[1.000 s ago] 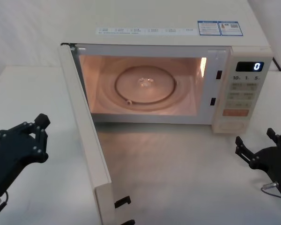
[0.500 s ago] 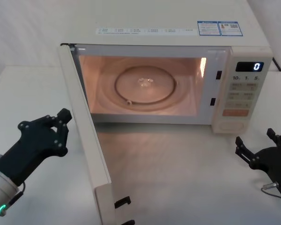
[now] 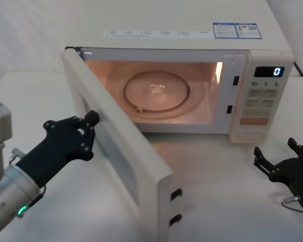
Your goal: Press the button to open the microwave door with one hand; close the microwave door with the other hand.
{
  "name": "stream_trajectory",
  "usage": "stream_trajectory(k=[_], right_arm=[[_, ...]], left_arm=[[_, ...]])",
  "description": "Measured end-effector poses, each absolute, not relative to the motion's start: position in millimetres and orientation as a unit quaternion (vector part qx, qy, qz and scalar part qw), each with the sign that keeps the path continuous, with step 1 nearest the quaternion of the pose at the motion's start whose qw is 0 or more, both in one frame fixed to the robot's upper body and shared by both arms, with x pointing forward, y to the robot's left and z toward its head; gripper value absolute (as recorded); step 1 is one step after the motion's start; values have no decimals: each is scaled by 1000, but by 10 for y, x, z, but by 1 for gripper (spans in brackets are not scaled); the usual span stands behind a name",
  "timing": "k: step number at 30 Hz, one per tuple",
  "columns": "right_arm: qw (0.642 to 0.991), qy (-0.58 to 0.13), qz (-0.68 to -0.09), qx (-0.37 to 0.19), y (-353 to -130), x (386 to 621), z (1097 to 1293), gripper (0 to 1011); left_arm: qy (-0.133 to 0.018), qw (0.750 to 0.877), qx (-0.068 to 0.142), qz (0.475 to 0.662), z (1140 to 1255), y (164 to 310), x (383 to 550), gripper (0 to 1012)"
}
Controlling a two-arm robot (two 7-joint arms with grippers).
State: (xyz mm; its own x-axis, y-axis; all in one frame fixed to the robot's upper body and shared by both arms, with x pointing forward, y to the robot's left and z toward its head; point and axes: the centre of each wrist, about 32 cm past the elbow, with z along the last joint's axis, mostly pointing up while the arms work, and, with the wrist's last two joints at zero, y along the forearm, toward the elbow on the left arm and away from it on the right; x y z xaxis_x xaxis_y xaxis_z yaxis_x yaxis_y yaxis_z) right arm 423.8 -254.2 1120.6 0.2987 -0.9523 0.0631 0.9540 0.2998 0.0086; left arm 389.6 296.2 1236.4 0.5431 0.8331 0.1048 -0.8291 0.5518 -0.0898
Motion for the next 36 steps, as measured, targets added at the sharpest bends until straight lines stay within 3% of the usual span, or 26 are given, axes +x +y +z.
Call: stream_trajectory(k=[7, 18, 36], right_arm=[[806, -28, -591, -15, -2542, 4238, 11206, 1002], [806, -28, -591, -15, -2542, 4238, 11206, 1002], [806, -28, -592, -15, -2542, 4238, 11206, 1002]], left_arm=[[-68, 888, -5, 455, 12384, 2848, 4045, 0], [-69, 895, -9, 440, 12434, 2657, 4203, 0], [-77, 882, -14, 465, 12490, 2366, 4402, 0]])
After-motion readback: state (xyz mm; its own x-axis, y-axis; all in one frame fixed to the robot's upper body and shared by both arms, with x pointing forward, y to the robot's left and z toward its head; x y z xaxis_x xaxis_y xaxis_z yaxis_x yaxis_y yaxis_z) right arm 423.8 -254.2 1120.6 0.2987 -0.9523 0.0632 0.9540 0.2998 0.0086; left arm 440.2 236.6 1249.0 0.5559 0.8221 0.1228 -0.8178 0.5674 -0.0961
